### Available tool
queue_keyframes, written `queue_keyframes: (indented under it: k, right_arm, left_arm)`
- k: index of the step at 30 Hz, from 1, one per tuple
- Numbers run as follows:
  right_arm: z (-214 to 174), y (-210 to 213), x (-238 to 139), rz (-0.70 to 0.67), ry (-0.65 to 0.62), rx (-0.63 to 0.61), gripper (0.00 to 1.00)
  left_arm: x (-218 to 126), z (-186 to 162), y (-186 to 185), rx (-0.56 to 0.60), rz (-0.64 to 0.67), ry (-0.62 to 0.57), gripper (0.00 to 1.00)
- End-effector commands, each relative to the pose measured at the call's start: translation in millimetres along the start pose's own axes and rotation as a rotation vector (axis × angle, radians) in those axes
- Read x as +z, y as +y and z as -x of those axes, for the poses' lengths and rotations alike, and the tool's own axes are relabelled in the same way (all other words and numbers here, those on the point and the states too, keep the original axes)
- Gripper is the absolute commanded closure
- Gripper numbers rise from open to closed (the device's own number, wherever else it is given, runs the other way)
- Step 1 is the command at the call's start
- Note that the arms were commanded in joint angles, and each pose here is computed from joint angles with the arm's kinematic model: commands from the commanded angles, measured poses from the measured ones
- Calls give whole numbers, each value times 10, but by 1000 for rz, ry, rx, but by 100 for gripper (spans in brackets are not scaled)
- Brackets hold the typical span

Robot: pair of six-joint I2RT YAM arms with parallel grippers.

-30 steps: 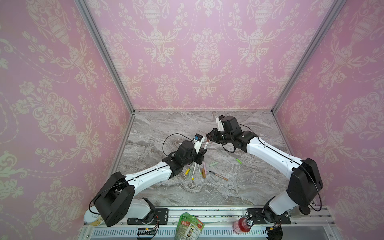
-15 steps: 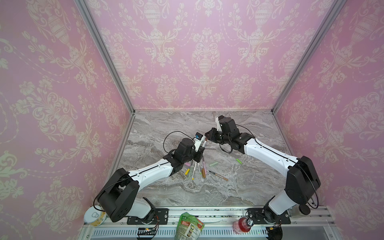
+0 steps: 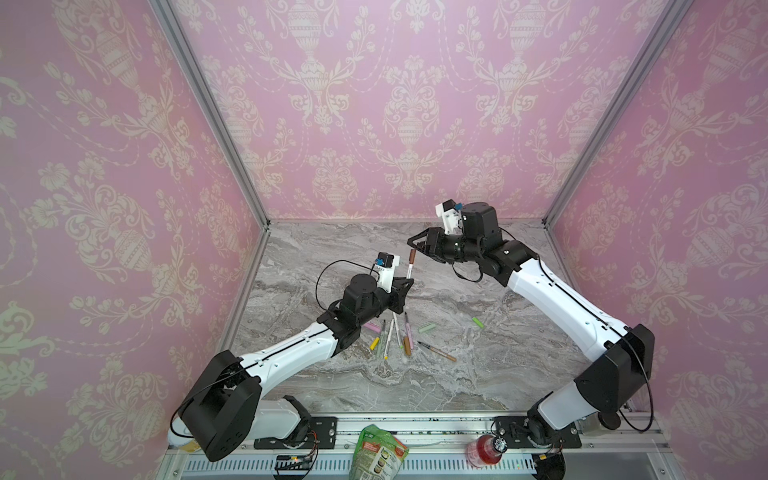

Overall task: Insert the pens into the pen caps
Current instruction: 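Close the right gripper on the capped white pen at the cap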

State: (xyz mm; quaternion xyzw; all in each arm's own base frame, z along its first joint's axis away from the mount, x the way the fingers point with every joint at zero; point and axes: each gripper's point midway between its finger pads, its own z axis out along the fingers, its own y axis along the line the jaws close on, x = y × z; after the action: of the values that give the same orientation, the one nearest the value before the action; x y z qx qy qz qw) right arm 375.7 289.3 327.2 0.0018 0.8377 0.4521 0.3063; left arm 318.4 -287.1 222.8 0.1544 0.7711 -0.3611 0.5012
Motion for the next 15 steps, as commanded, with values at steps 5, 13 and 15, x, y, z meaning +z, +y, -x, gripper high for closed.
queue_keyframes:
  k: [5, 13, 15]
  right_arm:
    - [-342, -202, -46, -21, 87, 9, 53]
    - [-648, -322, 97, -10, 150, 37, 56]
    - [-683, -340, 147, -7, 159, 46, 58]
  left_arm:
    - [-31, 15, -62, -193, -39, -7, 100]
    - [8, 18, -107, -236, -63, 6, 100]
    - [22, -28, -106, -242, -65, 23, 100]
